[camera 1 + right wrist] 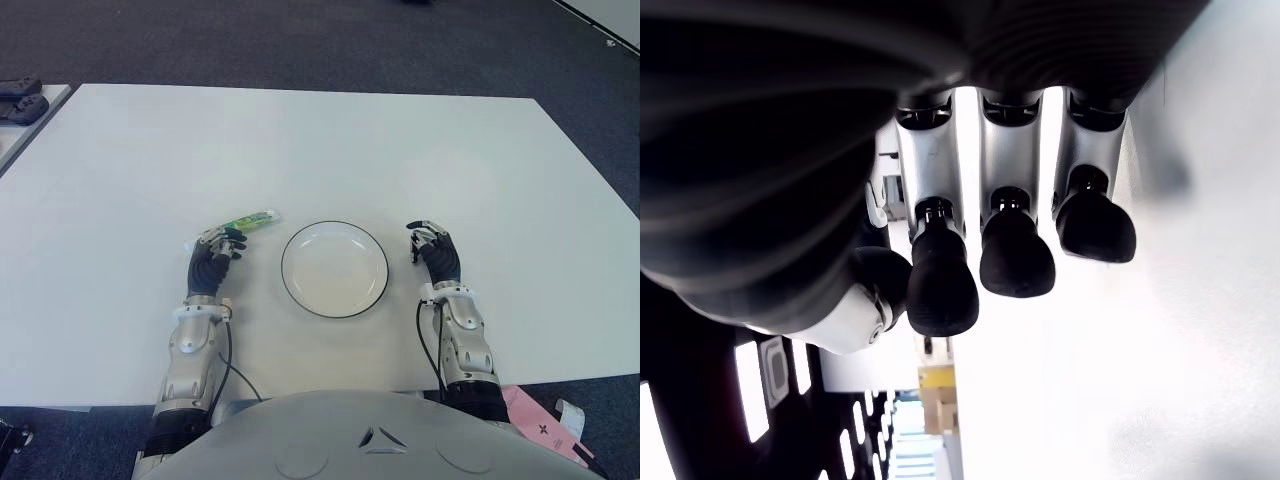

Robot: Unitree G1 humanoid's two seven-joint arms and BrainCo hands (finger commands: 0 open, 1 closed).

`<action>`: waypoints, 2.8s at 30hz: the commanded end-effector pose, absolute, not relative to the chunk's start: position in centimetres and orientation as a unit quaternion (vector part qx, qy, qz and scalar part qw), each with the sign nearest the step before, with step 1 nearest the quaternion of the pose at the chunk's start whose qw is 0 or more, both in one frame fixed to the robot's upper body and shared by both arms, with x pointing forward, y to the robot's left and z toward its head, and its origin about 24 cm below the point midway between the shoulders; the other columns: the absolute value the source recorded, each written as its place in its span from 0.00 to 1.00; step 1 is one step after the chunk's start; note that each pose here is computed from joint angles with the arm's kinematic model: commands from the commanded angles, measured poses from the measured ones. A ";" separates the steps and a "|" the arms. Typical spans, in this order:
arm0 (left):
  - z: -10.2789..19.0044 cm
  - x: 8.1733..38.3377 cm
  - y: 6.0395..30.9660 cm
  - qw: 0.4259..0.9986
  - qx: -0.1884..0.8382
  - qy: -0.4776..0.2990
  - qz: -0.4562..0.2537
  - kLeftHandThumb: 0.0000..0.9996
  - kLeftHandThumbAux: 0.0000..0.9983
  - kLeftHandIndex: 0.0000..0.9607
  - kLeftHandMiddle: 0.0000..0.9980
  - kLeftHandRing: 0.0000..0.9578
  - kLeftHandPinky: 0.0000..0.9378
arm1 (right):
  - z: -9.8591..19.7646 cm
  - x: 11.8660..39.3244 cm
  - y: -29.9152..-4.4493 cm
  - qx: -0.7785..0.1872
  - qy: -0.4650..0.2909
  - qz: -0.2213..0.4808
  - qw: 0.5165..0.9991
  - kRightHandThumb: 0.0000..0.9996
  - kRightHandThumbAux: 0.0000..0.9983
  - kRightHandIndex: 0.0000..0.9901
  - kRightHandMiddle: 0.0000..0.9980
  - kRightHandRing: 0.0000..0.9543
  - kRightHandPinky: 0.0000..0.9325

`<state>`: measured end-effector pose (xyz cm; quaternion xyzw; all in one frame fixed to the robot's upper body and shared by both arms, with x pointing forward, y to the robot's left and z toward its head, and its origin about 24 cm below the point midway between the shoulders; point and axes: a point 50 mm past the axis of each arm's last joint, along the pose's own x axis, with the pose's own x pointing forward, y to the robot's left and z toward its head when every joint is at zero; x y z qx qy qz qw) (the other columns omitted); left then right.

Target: Put the toothpaste on the table into the plate.

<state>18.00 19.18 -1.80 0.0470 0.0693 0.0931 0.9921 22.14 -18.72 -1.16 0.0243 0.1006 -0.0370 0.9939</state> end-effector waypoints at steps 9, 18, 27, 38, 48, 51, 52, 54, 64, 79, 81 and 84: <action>-0.5 17.5 19.7 0.991 0.087 0.030 0.097 0.84 0.68 0.45 0.46 0.52 0.53 | -2.3 21.4 -18.5 0.036 0.137 -0.042 0.989 0.70 0.73 0.44 0.80 0.83 0.86; 2.5 17.5 19.9 0.985 0.137 -0.033 0.095 0.83 0.68 0.44 0.47 0.54 0.54 | -2.4 21.3 -18.5 0.040 0.137 -0.036 0.989 0.70 0.73 0.44 0.80 0.83 0.85; 4.4 17.8 20.4 0.962 0.241 -0.069 0.106 0.84 0.68 0.42 0.48 0.56 0.55 | -2.5 21.4 -18.3 0.032 0.135 -0.035 0.990 0.70 0.73 0.44 0.80 0.83 0.86; 6.0 18.9 21.1 0.893 0.414 -0.105 0.142 0.84 0.68 0.41 0.49 0.55 0.54 | -2.5 21.4 -18.2 0.029 0.134 -0.038 0.990 0.70 0.73 0.44 0.80 0.84 0.85; 6.5 20.9 22.1 0.801 0.589 -0.066 0.087 0.58 0.64 0.34 0.35 0.39 0.41 | -2.6 21.4 -18.2 0.036 0.134 -0.040 0.990 0.70 0.73 0.44 0.80 0.83 0.85; 6.2 21.3 22.4 0.774 0.630 -0.019 0.060 0.48 0.47 0.15 0.23 0.25 0.28 | -2.6 21.3 -18.2 0.036 0.133 -0.041 0.990 0.70 0.73 0.44 0.80 0.83 0.85; 6.0 21.5 22.6 0.766 0.641 -0.004 0.050 0.46 0.42 0.11 0.20 0.22 0.25 | -2.6 21.3 -18.2 0.036 0.133 -0.041 0.990 0.70 0.73 0.44 0.80 0.83 0.85; 5.7 21.7 22.7 0.755 0.654 0.010 0.040 0.45 0.34 0.06 0.11 0.11 0.13 | -2.5 21.3 -18.1 0.035 0.133 -0.041 0.990 0.70 0.73 0.44 0.80 0.83 0.85; 4.1 23.1 23.4 0.707 0.706 0.045 -0.013 0.46 0.16 0.00 0.00 0.00 0.00 | -2.4 21.0 -18.3 0.036 0.132 -0.042 0.990 0.70 0.73 0.44 0.80 0.83 0.85; 4.0 23.7 23.6 0.665 0.739 0.039 -0.096 0.46 0.12 0.00 0.00 0.00 0.00 | -2.4 20.8 -18.3 0.035 0.139 -0.051 0.988 0.70 0.73 0.44 0.80 0.84 0.86; 3.9 23.7 23.6 0.663 0.739 0.037 -0.112 0.45 0.12 0.00 0.00 0.00 0.00 | -2.4 20.8 -18.3 0.036 0.139 -0.050 0.988 0.70 0.73 0.44 0.80 0.84 0.86; 3.9 23.8 23.5 0.660 0.739 0.038 -0.131 0.45 0.13 0.00 0.00 0.00 0.00 | -2.4 20.8 -18.3 0.037 0.139 -0.049 0.988 0.70 0.73 0.44 0.80 0.84 0.86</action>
